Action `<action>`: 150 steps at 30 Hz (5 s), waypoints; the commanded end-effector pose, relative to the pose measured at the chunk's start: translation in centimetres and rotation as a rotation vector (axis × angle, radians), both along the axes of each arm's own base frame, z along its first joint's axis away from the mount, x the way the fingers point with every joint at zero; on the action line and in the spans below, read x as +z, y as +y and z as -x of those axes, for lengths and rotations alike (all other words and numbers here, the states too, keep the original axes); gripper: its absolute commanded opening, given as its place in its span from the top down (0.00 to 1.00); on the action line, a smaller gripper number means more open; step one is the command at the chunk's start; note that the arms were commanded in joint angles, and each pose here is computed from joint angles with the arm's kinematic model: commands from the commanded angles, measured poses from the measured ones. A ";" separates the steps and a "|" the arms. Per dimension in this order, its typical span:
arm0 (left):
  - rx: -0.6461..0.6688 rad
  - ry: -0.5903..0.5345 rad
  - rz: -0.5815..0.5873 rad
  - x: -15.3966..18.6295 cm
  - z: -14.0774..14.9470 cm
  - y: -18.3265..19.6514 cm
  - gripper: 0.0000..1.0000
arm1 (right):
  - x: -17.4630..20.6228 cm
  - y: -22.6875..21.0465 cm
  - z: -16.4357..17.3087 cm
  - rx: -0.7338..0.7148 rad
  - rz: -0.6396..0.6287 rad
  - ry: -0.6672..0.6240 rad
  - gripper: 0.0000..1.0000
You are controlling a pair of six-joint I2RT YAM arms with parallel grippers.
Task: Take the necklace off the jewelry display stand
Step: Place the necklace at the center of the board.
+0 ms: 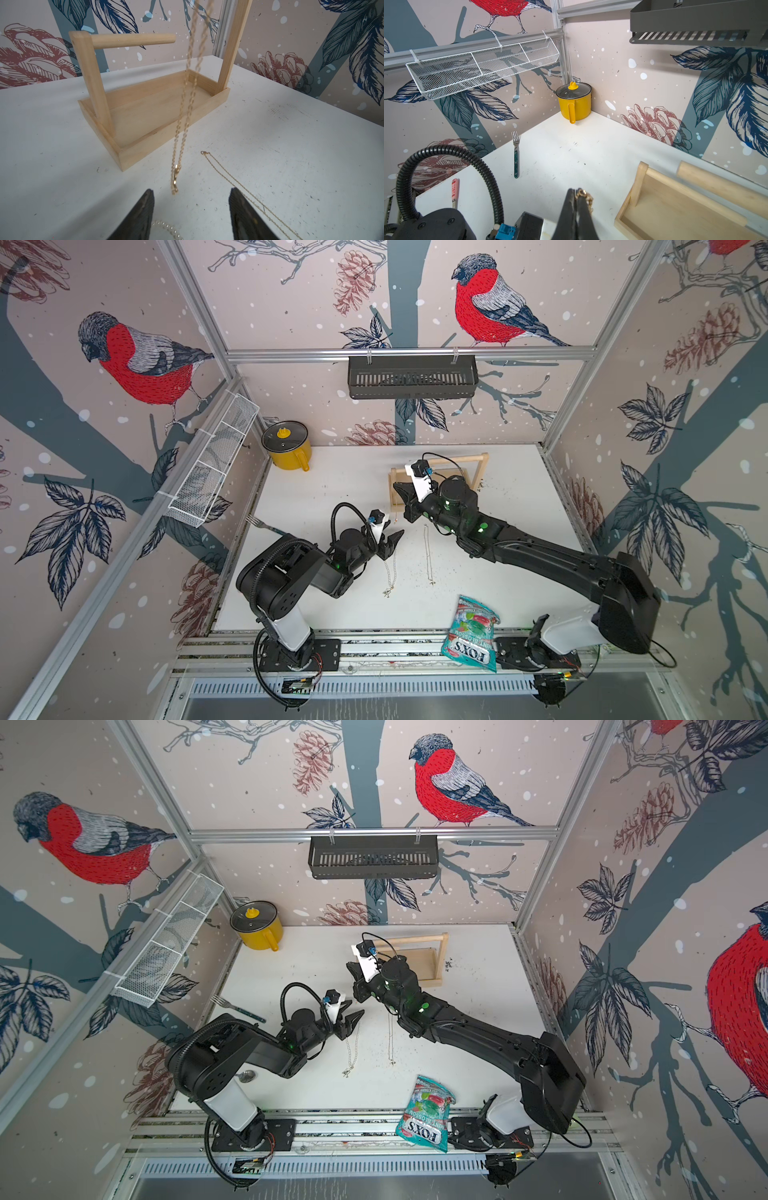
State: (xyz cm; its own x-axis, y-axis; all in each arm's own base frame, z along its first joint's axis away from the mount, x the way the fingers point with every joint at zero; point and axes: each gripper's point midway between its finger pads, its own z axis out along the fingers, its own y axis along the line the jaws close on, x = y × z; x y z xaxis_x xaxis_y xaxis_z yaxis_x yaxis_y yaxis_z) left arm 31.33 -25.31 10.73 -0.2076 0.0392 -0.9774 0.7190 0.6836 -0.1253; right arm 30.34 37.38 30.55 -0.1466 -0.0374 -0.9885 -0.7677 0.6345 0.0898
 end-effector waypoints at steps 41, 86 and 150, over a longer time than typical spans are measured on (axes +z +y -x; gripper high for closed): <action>-0.083 -0.067 0.043 2.3 -0.2 -1.5 0.74 | 1.6 -0.9 1.3 0.006 -0.053 -0.021 0.99; -0.247 0.048 0.146 2.8 3.5 -3.4 1.00 | 2.7 -3.9 1.9 -0.090 -0.064 -0.042 0.99; -0.181 1.052 0.422 -4.7 13.8 -21.4 1.00 | -20.7 -18.6 -5.6 -0.514 0.186 0.364 0.99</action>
State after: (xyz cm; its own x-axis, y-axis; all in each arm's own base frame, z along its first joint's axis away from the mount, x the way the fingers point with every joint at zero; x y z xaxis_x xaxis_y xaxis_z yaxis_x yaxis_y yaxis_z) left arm 17.69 -46.02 5.05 -0.9473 -0.1335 -0.2912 0.2208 0.3864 -0.8955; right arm 34.97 17.81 9.29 -0.5410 -0.0628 -0.8387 -0.2704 0.9572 0.1027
